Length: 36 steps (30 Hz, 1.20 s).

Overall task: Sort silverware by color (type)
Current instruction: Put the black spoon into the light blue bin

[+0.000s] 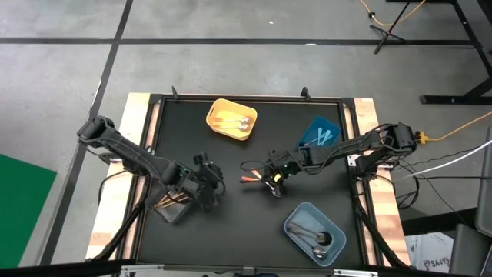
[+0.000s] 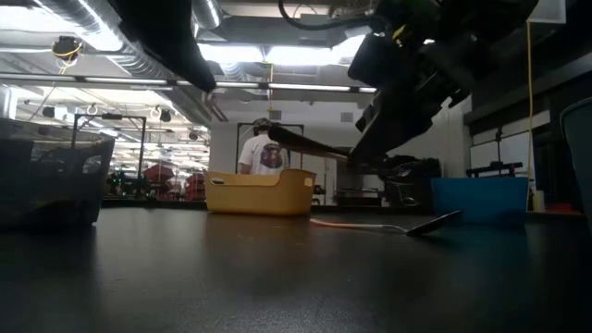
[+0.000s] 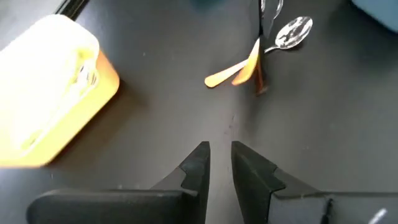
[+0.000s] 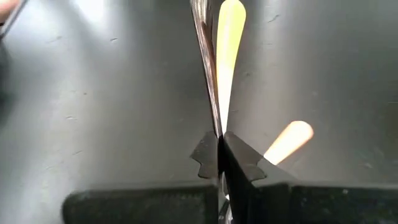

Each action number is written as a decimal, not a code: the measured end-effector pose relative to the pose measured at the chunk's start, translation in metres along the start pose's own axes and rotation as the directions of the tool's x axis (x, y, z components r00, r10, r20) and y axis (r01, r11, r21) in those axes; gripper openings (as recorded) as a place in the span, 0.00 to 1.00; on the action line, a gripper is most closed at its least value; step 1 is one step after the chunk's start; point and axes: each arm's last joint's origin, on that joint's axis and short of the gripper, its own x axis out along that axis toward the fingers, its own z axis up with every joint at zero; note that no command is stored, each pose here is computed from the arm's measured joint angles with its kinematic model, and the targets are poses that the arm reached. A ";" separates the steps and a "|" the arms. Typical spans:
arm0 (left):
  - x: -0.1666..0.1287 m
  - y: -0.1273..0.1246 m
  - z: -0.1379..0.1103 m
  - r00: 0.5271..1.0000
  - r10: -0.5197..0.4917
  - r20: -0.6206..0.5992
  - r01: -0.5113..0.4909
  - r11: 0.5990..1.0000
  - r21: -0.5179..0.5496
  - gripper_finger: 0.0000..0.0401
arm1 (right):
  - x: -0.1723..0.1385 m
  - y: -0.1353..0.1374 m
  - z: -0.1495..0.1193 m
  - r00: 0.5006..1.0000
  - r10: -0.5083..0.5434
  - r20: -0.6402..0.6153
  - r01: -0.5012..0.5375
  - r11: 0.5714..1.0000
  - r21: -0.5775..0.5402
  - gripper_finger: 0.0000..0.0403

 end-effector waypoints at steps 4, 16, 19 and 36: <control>0.012 -0.008 -0.001 1.000 0.004 -0.002 -0.004 0.997 0.074 0.15 | 0.000 0.001 0.000 0.999 0.050 -0.003 -0.050 0.999 0.001 0.00; 0.035 -0.024 0.009 0.992 -0.104 0.075 0.084 0.969 0.231 0.15 | -0.001 0.006 0.006 0.977 0.205 0.055 -0.204 0.979 -0.023 0.00; 0.037 -0.025 0.008 0.993 -0.098 0.070 0.079 0.968 0.237 0.15 | -0.001 0.006 0.006 0.978 0.203 0.054 -0.202 0.979 -0.022 0.00; 0.038 -0.025 0.008 0.993 -0.095 0.067 0.078 0.970 0.231 0.15 | -0.022 0.013 0.006 0.979 0.202 0.004 -0.201 0.972 0.118 0.00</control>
